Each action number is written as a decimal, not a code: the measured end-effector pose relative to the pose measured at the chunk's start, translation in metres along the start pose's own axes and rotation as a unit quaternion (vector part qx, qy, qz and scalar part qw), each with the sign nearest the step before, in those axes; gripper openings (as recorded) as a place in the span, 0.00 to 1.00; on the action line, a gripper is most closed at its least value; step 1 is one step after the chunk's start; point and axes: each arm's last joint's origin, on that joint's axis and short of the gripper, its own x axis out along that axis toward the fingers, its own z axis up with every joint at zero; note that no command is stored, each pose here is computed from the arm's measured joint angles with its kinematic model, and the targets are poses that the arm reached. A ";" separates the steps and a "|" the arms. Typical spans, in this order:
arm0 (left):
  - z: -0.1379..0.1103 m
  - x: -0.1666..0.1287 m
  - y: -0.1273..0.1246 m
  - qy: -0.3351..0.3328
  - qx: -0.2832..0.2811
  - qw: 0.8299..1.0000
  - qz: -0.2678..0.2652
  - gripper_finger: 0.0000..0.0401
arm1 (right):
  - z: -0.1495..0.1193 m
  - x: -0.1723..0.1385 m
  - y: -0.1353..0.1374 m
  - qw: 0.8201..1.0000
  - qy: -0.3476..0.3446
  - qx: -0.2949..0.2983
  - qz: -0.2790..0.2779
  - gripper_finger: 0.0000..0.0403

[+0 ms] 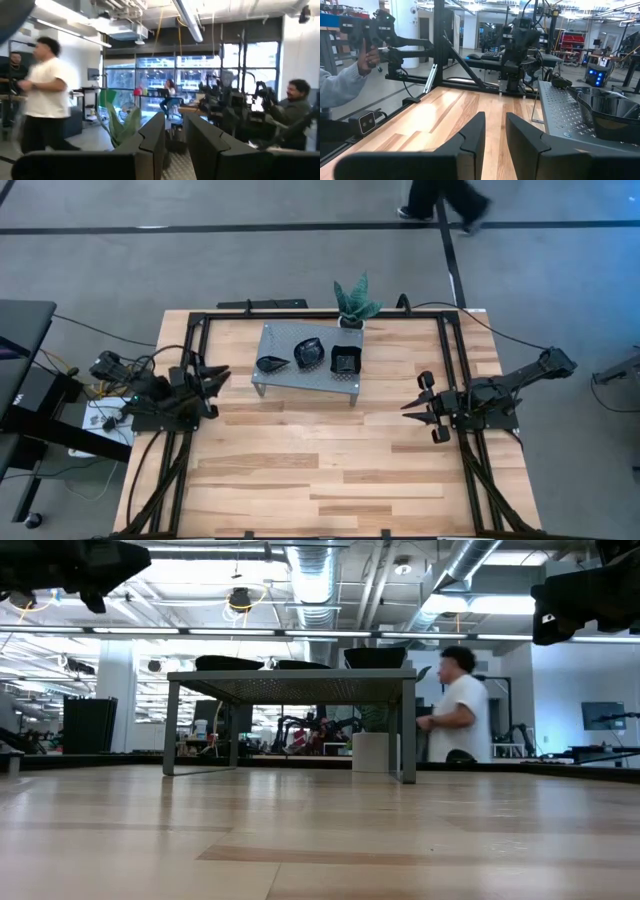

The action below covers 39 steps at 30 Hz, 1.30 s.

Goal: Pick & Place Mini shaped plates
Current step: Return to Home Position

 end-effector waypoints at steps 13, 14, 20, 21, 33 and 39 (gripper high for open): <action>-0.015 -0.005 -0.012 0.009 -0.017 0.992 -0.124 0.19 | 0.000 0.000 0.000 1.000 0.000 0.000 0.000 0.18; -0.015 -0.005 -0.012 0.009 -0.017 0.992 -0.124 0.19 | 0.000 0.000 0.000 1.000 0.000 0.000 0.000 0.18; -0.015 -0.005 -0.012 0.009 -0.017 0.992 -0.123 0.19 | 0.000 0.000 0.000 1.000 0.000 0.000 0.000 0.18; -0.015 -0.005 -0.012 0.009 -0.017 0.992 -0.123 0.19 | 0.000 0.000 0.000 1.000 0.000 0.000 0.000 0.18; -0.015 -0.005 -0.011 0.008 -0.019 0.992 -0.122 0.19 | 0.000 0.000 0.000 1.000 0.000 0.000 0.000 0.18; -0.015 -0.005 -0.011 0.008 -0.019 0.992 -0.122 0.19 | 0.000 0.000 0.000 1.000 0.000 0.000 0.000 0.18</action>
